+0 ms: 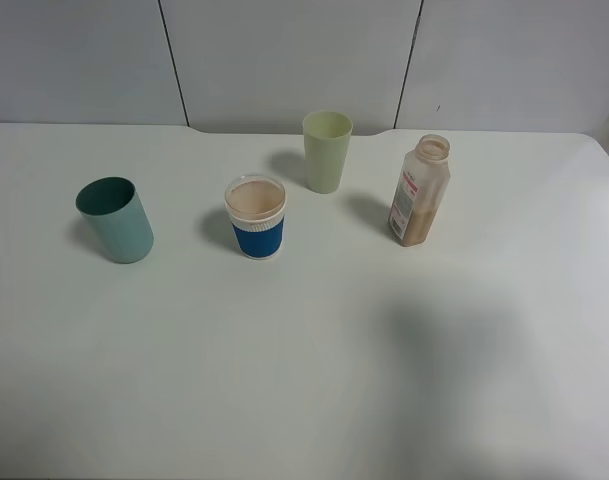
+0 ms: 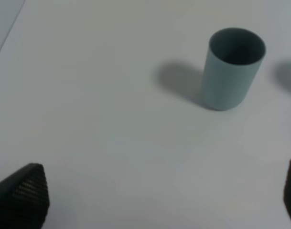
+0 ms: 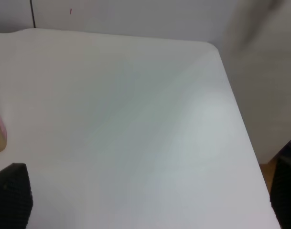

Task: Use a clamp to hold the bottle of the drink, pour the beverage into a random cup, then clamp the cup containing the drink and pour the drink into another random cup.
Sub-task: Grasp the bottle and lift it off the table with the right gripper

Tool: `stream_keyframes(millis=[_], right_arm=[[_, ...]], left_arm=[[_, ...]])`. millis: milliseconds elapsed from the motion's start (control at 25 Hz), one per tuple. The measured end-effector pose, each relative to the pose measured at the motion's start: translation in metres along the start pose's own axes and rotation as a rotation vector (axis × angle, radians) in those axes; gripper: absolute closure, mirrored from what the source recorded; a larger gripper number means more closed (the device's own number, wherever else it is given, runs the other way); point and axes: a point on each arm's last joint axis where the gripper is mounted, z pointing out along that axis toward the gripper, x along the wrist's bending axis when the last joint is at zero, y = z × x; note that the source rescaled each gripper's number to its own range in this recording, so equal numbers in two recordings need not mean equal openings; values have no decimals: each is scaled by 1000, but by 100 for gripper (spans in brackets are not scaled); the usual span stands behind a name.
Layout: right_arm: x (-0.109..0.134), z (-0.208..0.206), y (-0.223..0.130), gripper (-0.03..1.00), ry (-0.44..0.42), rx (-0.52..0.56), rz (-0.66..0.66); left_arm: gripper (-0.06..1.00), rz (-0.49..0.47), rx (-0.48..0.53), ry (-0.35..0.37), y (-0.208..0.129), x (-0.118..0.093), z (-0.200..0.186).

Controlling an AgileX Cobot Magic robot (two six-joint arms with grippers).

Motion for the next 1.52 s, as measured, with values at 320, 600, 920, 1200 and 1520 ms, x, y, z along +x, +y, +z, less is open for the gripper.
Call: stream_keyframes(millis=[320, 600, 920, 1200, 1520], right_arm=[[1, 30, 8, -3, 19, 64, -12], [2, 55, 9, -3, 36, 146, -24], [5, 72, 4, -3, 46, 158, -29], [10, 104, -10, -3, 78, 242, -68], [14, 130, -13, -3, 97, 258, -92]], left_arm=[[-6, 0, 0, -1, 0, 0, 0], [-6, 0, 0, -1, 0, 0, 0], [-6, 0, 0, -1, 0, 0, 0], [-6, 0, 0, -1, 0, 0, 0], [-6, 0, 0, -1, 0, 0, 0]])
